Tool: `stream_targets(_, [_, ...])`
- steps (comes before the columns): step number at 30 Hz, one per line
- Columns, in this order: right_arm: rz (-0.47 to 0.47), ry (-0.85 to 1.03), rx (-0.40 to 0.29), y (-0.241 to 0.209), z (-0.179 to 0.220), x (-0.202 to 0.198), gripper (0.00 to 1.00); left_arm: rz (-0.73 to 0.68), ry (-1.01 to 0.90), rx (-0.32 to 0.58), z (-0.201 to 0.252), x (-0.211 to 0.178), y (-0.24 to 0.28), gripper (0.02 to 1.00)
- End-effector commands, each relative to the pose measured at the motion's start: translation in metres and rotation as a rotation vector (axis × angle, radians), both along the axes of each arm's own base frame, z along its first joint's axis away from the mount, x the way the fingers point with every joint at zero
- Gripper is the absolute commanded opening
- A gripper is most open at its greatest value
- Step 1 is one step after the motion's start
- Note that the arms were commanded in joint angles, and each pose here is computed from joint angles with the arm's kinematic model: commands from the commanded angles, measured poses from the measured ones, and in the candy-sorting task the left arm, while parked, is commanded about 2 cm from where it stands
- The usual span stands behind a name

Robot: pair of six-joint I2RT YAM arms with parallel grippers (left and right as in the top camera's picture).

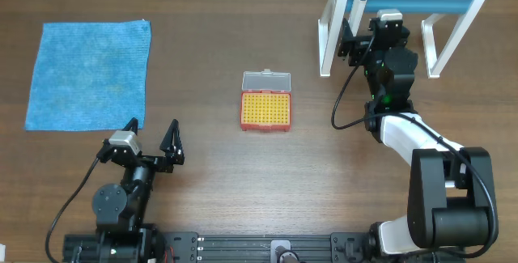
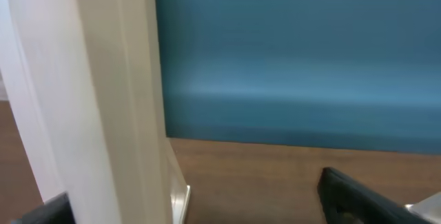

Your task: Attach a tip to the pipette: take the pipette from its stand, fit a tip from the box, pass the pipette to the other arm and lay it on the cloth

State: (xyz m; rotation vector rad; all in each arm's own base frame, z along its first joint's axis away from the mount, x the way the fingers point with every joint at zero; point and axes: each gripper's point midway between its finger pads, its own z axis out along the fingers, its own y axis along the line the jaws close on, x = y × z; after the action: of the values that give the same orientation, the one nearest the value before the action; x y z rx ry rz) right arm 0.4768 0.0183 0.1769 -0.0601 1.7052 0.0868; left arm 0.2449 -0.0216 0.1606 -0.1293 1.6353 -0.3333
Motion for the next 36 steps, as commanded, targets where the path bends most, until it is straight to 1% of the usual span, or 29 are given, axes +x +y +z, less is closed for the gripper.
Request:
stream_targets(1, [0.006, -0.016, -0.002, 0.0, 0.006, 0.005, 0.237, -0.022, 0.005, 0.001, -0.001, -0.001, -0.004, 0.967])
stream_targets(2, [0.012, -0.019, 0.0, 0.001, 0.007, 0.005, 0.108, -0.022, 0.005, 0.001, -0.001, -0.001, -0.004, 0.967])
stream_targets(3, [0.027, -0.028, 0.004, 0.004, 0.009, 0.005, 0.082, -0.022, 0.005, 0.001, -0.001, -0.001, -0.004, 0.967])
stream_targets(10, [0.037, -0.053, 0.005, 0.006, 0.019, 0.004, 0.08, -0.022, 0.005, 0.001, -0.001, -0.001, -0.004, 0.967])
stream_targets(14, [0.038, -0.058, 0.005, 0.006, 0.033, -0.002, 0.08, -0.022, 0.005, 0.001, -0.001, -0.001, -0.004, 0.967])
stream_targets(17, [0.043, -0.038, 0.005, 0.008, 0.044, -0.014, 0.08, -0.022, 0.005, 0.001, -0.001, -0.001, -0.004, 0.967])
stream_targets(22, [0.07, -0.148, 0.006, 0.019, 0.091, -0.042, 0.08, -0.022, 0.005, 0.001, -0.001, -0.001, -0.004, 0.967])
stream_targets(25, [0.111, -0.182, 0.01, 0.034, 0.096, -0.067, 0.08, -0.022, 0.005, 0.001, -0.001, -0.001, -0.004, 0.967])
stream_targets(26, [0.142, -0.195, 0.012, 0.042, 0.095, -0.073, 0.08, -0.022, 0.005, 0.001, -0.001, -0.001, -0.004, 0.972])
stream_targets(27, [0.221, -0.228, 0.017, 0.061, 0.093, -0.086, 0.08, -0.022, 0.005, 0.001, -0.001, -0.001, -0.004, 0.969])
stream_targets(28, [0.349, -0.282, 0.024, 0.09, 0.088, -0.106, 0.084, -0.022, 0.005, 0.001, -0.001, -0.001, -0.004, 0.967])
stream_targets(29, [0.421, -0.312, 0.037, 0.108, 0.083, -0.121, 0.082, -0.022, 0.005, 0.001, -0.001, -0.001, -0.004, 0.967])
stream_targets(32, [0.537, -0.317, 0.11, 0.144, 0.061, -0.148, 0.08, -0.022, 0.005, 0.001, -0.001, -0.001, -0.004, 0.972])
stream_targets(34, [0.587, -0.321, 0.129, 0.161, 0.052, -0.155, 0.08, -0.022, 0.005, 0.001, -0.001, -0.001, -0.004, 0.969])
stream_targets(36, [0.615, -0.345, 0.135, 0.173, 0.047, -0.154, 0.082, -0.022, 0.005, 0.001, -0.001, -0.001, -0.004, 0.967])
